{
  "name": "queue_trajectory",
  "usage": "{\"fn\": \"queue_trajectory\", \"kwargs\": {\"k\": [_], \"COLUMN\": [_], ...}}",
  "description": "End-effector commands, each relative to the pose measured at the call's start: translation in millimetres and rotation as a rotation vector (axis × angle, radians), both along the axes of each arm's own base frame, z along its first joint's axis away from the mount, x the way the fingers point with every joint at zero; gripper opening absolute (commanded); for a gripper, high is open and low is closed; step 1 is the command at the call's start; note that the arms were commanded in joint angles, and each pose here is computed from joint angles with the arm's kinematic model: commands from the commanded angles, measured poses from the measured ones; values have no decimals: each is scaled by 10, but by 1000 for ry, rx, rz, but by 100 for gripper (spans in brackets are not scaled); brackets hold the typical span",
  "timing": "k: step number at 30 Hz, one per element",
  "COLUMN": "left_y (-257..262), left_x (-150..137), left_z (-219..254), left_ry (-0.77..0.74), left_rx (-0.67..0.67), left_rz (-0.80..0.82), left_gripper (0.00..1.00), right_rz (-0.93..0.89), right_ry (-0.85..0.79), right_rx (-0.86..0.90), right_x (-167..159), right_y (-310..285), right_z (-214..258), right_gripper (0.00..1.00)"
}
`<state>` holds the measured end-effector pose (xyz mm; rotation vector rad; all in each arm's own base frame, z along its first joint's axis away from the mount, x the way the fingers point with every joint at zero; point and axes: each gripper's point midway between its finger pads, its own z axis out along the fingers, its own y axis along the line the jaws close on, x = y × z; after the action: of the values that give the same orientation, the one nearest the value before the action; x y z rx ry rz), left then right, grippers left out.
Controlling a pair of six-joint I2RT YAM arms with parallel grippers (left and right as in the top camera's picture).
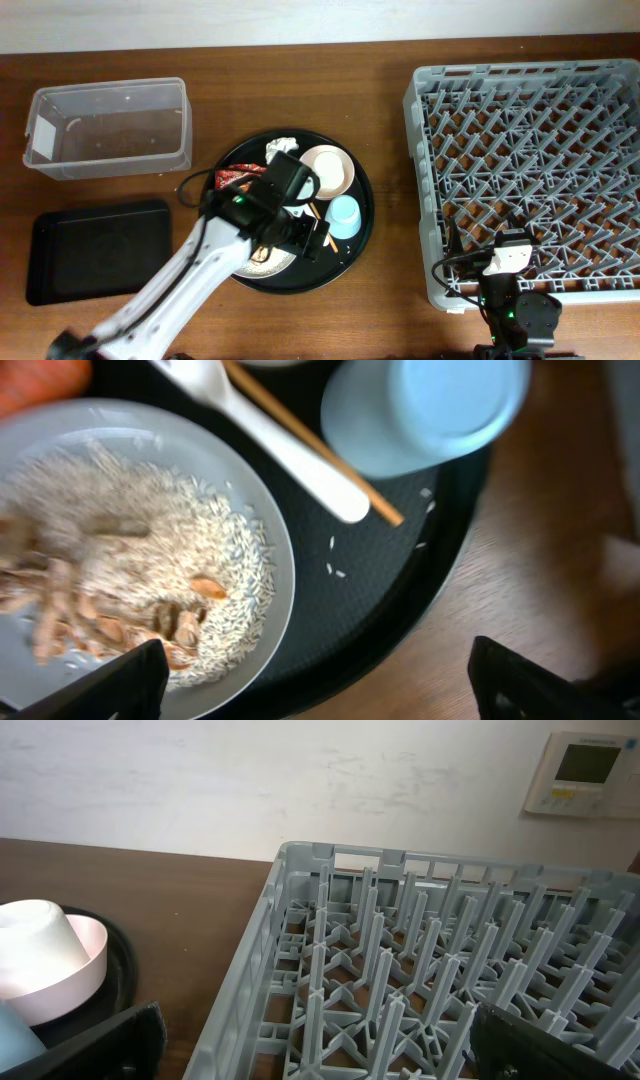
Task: Sort waste into correct bins and load items into the dishwasher rack
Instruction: 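Reach the left gripper to the rim of the white rice plate, then grasp the plate rim with the left gripper and lift it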
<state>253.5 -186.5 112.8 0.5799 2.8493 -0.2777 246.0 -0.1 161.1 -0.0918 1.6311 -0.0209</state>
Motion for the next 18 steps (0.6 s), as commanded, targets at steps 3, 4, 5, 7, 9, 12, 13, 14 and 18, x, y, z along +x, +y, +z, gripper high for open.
{"fn": "queue_trajectory", "kwargs": {"k": [3,4,5,7,9,12,13,14,18], "left_y": [117,118,116,101,86,31,5,-9,-5], "left_x": [81,83,87,108,118,105,91,79,6], "left_z": [-449,-498,-532,-596,-634,-708,-749,-777,-956], "left_ry": [55,61,65,67,69,66,65,63,70], "left_rx": [189,203,210,220,221,221,220,220,226], "left_rz": [104,108,113,110,109,92,83,78,69], "left_gripper": [76,75,75,72,71,68,68,68,68], "right_rz": [0,0,0,0,0,0,0,0,0], "right_ry": [2,2,2,2,2,2,2,2,2], "right_rx": [2,2,2,2,2,2,2,2,1], "right_x": [-2,-2,-2,-2,-2,-2,-2,-2,-2], "right_y": [-4,-3,-4,-4,-4,-4,-4,-4,-4], "right_z": [-21,-21,-21,-21,-21,-22,-21,-21,-21], "right_gripper": [99,99,99,99,99,99,99,99,99]}}
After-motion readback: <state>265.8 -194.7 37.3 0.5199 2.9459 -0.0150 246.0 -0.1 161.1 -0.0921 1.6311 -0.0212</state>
